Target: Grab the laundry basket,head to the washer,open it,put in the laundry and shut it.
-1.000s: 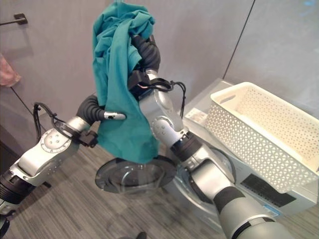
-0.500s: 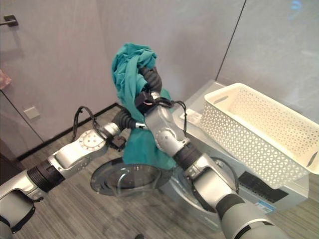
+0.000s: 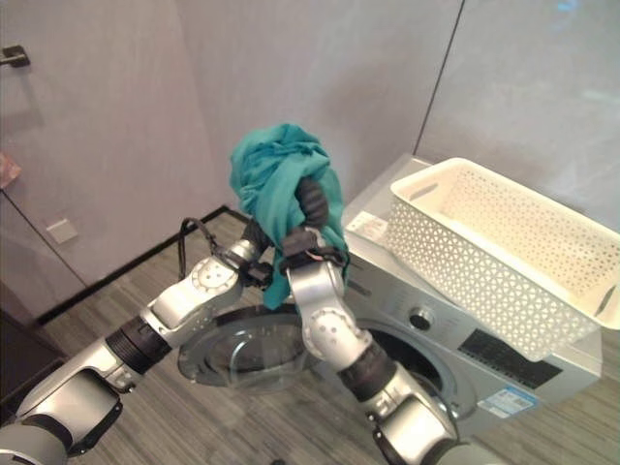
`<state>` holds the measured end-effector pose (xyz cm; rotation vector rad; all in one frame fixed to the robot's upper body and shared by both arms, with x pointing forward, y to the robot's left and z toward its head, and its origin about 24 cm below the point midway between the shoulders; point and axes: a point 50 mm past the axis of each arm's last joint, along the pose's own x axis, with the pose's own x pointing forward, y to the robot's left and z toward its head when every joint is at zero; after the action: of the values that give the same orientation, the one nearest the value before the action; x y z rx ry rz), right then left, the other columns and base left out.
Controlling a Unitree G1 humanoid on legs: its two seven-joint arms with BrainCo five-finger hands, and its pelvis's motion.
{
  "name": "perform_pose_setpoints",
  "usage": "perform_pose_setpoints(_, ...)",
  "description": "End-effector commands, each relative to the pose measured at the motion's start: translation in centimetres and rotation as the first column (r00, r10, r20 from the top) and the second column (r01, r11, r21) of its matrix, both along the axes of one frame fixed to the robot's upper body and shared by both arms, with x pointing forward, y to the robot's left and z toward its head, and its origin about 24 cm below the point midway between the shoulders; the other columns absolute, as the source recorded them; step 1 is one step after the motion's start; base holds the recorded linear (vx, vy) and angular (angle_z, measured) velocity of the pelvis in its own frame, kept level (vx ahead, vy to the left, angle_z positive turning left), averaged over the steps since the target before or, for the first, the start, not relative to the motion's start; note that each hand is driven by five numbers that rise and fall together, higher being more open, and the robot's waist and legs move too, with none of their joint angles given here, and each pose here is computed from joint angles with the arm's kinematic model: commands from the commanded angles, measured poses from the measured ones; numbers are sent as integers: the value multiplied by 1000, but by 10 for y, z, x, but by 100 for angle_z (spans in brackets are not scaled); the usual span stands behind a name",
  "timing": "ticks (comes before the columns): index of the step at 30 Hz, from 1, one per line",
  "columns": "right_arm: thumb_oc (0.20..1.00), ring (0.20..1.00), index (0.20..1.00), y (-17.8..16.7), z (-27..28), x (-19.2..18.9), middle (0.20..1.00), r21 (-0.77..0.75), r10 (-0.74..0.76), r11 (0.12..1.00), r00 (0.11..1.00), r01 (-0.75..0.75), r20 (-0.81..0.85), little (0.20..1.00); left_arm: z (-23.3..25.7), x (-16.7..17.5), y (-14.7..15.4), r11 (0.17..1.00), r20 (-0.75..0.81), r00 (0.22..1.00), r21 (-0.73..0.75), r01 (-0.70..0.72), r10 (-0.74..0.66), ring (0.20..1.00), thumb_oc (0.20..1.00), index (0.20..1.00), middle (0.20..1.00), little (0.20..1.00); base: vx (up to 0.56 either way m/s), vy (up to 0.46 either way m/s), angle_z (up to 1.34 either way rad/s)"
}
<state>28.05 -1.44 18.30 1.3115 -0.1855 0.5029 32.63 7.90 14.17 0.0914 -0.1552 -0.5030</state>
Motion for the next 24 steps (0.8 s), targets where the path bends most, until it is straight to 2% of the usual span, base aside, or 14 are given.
perform_pose_setpoints(1, 200, 200, 200, 28, 25, -13, 200, 18, 127, 991, 985, -130, 118, 200, 54, 19, -9, 989, 154, 987, -144, -22, 45, 200, 200, 200, 200, 200, -18, 2, -4)
perform_pose_setpoints(2, 200, 200, 200, 28, 22, -13, 200, 11, 132, 991, 985, -134, 111, 200, 52, 18, -11, 990, 150, 988, -143, -13, 35, 200, 200, 200, 200, 200, 0, 0, 0)
perform_pose_setpoints(3, 332, 332, 332, 29, 20, -14, 332, 4, 137, 990, 984, -139, 110, 332, 51, 17, -13, 990, 147, 989, -144, -1, 22, 200, 200, 200, 200, 200, 0, 0, 0)
perform_pose_setpoints(4, 407, 407, 407, 29, 20, -14, 407, 4, 137, 990, 984, -139, 110, 407, 51, 17, -13, 990, 147, 989, -144, -1, 22, 200, 200, 200, 200, 200, 0, 0, 0)
perform_pose_setpoints(5, 805, 805, 805, 30, 18, -14, 805, -12, 146, 989, 983, -145, 109, 805, 48, 17, -15, 989, 137, 990, -148, 4, 16, 200, 200, 200, 200, 200, -21, -8, -4)
perform_pose_setpoints(6, 1000, 1000, 1000, 29, 16, -14, 1000, -29, 147, 989, 983, -145, 112, 1000, 48, 17, -16, 990, 138, 990, -140, 5, 15, 200, 200, 200, 200, 200, -30, -10, -2)
perform_pose_setpoints(12, 1000, 1000, 1000, 28, 12, -14, 1000, -80, 174, 983, 975, -164, 137, 1000, 46, 18, -18, 990, 138, 990, -139, 21, -1, 200, 200, 200, 200, 200, 0, 0, 0)
perform_pose_setpoints(14, 1000, 1000, 1000, 22, 14, -13, 1000, -161, 169, 977, 967, -138, 192, 1000, 48, 18, -11, 990, 149, 989, -140, 10, 11, 200, 200, 200, 200, 200, -18, -1, 0)
perform_pose_setpoints(16, 1000, 1000, 1000, 20, 15, -13, 1000, -179, 167, 975, 964, -130, 207, 1000, 48, 19, -8, 991, 152, 988, -137, 5, 16, 200, 200, 200, 200, 200, 0, 0, 0)
perform_pose_setpoints(17, 1000, 1000, 1000, 10, 27, -13, 1000, -283, 162, 957, 928, -65, 336, 1000, 49, 19, 6, 990, 165, 985, -143, -17, 41, 200, 200, 200, 200, 200, 0, 0, 0)
perform_pose_setpoints(19, 1000, 1000, 1000, -8, 36, -10, 1000, -339, 115, 940, 900, 38, 420, 1000, 53, 15, 16, 989, 192, 980, -145, -19, 47, 200, 200, 200, 200, 200, -24, 4, -4)
perform_pose_setpoints(21, 1000, 1000, 1000, -34, 52, -8, 1000, -398, 33, 888, 833, 229, 553, 1000, 56, 9, 28, 991, 227, 973, -136, -17, 47, 200, 200, 200, 200, 200, -3, -1, -6)
perform_pose_setpoints(24, 1000, 1000, 1000, -75, 75, -8, 1000, -383, -156, 731, 685, 565, 712, 1000, 53, -6, 42, 986, 246, 968, -166, -6, 47, 200, 200, 200, 200, 200, 4, -3, -4)
